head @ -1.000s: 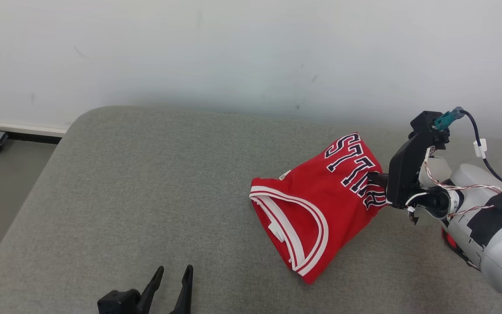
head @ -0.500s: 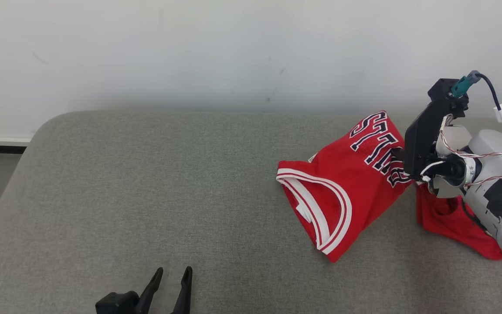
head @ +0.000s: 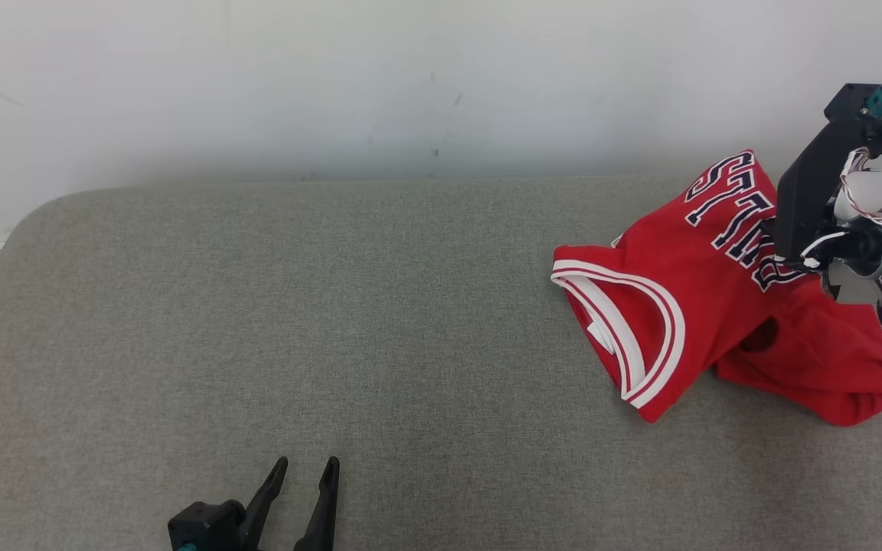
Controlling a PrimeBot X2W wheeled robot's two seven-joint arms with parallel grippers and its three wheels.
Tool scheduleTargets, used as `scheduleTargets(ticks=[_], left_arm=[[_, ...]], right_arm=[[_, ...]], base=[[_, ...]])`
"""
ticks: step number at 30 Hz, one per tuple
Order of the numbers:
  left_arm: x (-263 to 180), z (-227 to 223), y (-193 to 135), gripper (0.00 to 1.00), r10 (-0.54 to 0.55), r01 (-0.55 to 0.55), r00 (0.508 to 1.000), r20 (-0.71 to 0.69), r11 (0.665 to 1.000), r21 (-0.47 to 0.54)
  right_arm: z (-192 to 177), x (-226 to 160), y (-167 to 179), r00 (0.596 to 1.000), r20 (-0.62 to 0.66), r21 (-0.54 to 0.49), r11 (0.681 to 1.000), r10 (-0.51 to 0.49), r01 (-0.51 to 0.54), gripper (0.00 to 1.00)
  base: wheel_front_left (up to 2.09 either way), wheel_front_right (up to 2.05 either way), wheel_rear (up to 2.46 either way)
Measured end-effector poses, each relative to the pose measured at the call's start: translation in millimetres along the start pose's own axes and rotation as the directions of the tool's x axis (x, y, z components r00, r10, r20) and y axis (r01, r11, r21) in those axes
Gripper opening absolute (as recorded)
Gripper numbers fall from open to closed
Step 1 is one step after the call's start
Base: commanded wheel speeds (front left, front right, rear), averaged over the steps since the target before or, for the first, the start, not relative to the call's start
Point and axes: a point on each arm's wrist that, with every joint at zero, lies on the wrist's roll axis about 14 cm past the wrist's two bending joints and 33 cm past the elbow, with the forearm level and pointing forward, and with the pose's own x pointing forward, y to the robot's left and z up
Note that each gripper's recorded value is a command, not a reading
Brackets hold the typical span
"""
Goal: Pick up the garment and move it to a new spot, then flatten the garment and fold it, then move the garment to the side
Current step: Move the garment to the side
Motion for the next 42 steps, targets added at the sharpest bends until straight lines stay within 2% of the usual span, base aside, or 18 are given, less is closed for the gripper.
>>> scheduleTargets(ticks=[17,28,34,42], left_arm=[[18,-6,-4,1.00,-0.043,0.044,0.999,-0.032,0.999,0.020],[27,-9,-7,1.00,-0.070,0.071,0.996,-0.047,0.997,0.019],[28,-14,1,1.00,-0.052,0.053,0.997,-0.065,0.998,0.019],[28,-18,16,1.00,-0.019,0.021,0.997,-0.080,0.999,0.033]], right_arm=[[-7,-1,-77,0.984,-0.033,0.043,0.983,-0.177,0.178,0.00],[-20,-6,-139,0.938,-0.049,0.005,0.939,-0.343,0.344,0.00],[-41,13,-142,0.926,-0.083,-0.076,0.929,-0.369,0.363,0.00],[-66,37,-141,0.917,-0.130,-0.125,0.923,-0.378,0.363,0.00]], base=[[0.00,0.00,0.00],[0.00,0.00,0.00],[0.00,0.00,0.00],[0.00,0.00,0.00]])
